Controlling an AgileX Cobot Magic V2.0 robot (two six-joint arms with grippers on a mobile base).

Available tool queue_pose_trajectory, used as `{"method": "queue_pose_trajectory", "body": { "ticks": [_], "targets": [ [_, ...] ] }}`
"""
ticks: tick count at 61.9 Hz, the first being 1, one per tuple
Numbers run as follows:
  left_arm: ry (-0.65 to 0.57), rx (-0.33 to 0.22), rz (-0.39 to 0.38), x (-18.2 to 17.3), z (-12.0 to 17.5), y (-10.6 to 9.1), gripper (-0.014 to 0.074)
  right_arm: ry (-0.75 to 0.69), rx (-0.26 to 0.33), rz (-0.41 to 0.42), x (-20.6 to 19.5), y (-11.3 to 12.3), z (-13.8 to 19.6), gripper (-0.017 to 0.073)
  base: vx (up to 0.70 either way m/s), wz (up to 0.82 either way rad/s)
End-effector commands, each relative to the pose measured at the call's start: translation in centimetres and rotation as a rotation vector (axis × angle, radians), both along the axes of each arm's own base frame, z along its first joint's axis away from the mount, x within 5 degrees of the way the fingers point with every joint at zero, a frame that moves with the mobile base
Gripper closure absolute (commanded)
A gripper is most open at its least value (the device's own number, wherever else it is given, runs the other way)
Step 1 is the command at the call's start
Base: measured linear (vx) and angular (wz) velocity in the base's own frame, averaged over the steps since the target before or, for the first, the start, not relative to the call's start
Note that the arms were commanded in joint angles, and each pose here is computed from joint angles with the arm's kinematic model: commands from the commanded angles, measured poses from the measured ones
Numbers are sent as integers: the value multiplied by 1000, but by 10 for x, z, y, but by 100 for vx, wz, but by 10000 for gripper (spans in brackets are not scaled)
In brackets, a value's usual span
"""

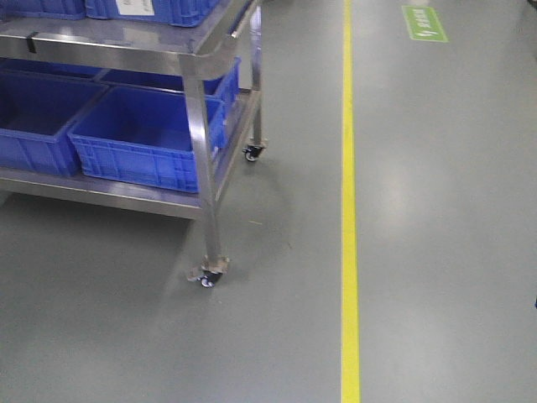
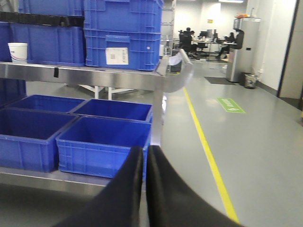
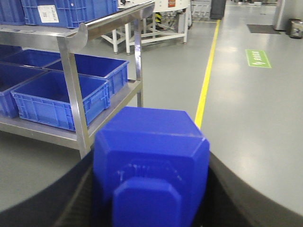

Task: Pour parts from conveyor to right shelf
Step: 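Drive down the aisle between shelves of blue bins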

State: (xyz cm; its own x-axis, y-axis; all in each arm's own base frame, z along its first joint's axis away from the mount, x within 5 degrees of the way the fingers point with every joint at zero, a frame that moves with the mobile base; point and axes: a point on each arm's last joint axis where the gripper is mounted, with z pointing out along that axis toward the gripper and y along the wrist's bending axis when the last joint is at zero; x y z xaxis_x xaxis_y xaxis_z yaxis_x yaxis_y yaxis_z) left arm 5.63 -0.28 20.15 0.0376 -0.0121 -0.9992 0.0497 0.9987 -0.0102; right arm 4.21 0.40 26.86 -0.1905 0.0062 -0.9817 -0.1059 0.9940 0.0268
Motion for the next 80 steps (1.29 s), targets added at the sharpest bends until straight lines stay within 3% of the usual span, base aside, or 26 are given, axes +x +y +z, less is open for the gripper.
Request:
{"method": "queue_pose_trajectory", "body": {
  "ticks": [1,18,50,80],
  "targets": [
    [-56,-11,-5,0,-3,0,600,-88,-1,-2,1,0,15,565,53,27],
    [-56,-11,-5,0,-3,0,600,-87,-1,-2,1,0,15,565,47,56],
    [-56,-11,-5,0,-3,0,600,-88,-4,-2,1,0,15,565,32,107],
    [-56,-11,-5,0,-3,0,600,-85,-4,-2,1,0,14,565,17,81]
  ]
}}
